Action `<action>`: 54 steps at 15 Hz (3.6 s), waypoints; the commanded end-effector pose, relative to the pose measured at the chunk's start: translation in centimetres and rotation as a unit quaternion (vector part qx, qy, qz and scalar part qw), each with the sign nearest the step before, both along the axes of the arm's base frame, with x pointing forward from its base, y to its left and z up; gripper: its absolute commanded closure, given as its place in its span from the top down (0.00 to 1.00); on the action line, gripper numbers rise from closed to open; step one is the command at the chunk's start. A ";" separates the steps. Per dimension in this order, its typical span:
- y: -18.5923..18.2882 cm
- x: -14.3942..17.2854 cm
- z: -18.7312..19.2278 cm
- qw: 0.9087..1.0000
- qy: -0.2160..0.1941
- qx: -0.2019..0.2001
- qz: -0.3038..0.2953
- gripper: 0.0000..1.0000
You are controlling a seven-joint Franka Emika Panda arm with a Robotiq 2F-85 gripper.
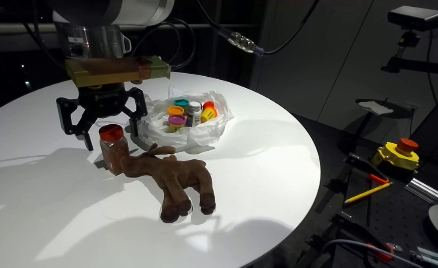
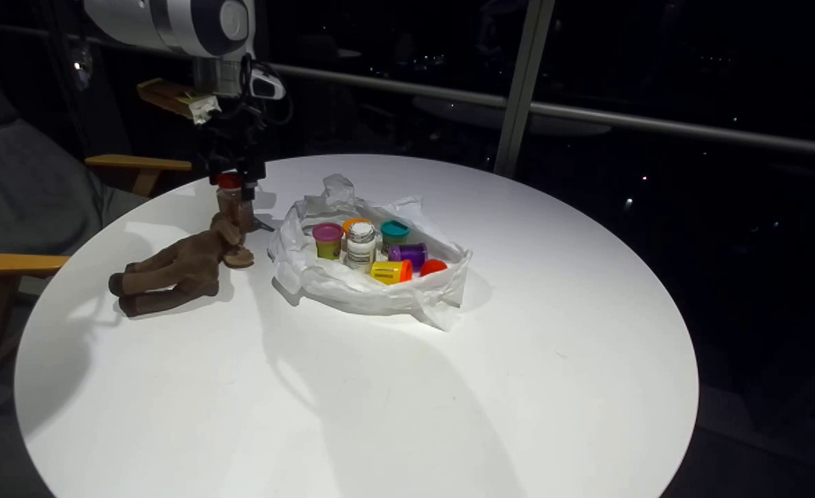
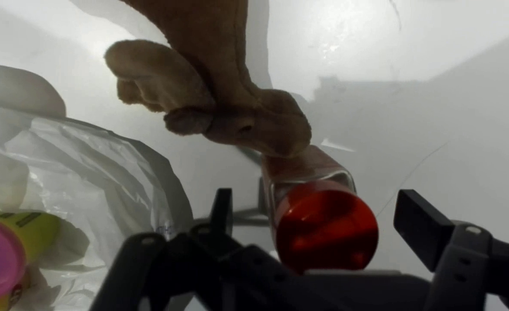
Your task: Put all the objects on the table into the white plastic bag
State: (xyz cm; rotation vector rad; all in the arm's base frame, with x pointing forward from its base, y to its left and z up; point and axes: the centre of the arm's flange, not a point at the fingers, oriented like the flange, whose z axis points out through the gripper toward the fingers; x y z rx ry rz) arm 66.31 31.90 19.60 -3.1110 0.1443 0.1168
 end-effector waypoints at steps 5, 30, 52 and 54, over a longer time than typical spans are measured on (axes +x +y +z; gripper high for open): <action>1.2 -0.5 1.4 1.000 -0.007 0.008 0.011 0.31; -14.9 5.9 8.7 0.973 -0.092 -0.089 -0.190 0.21; -14.7 6.3 2.5 0.984 -0.081 -0.056 -0.145 0.21; -14.9 6.2 2.1 0.986 -0.079 -0.052 -0.139 0.21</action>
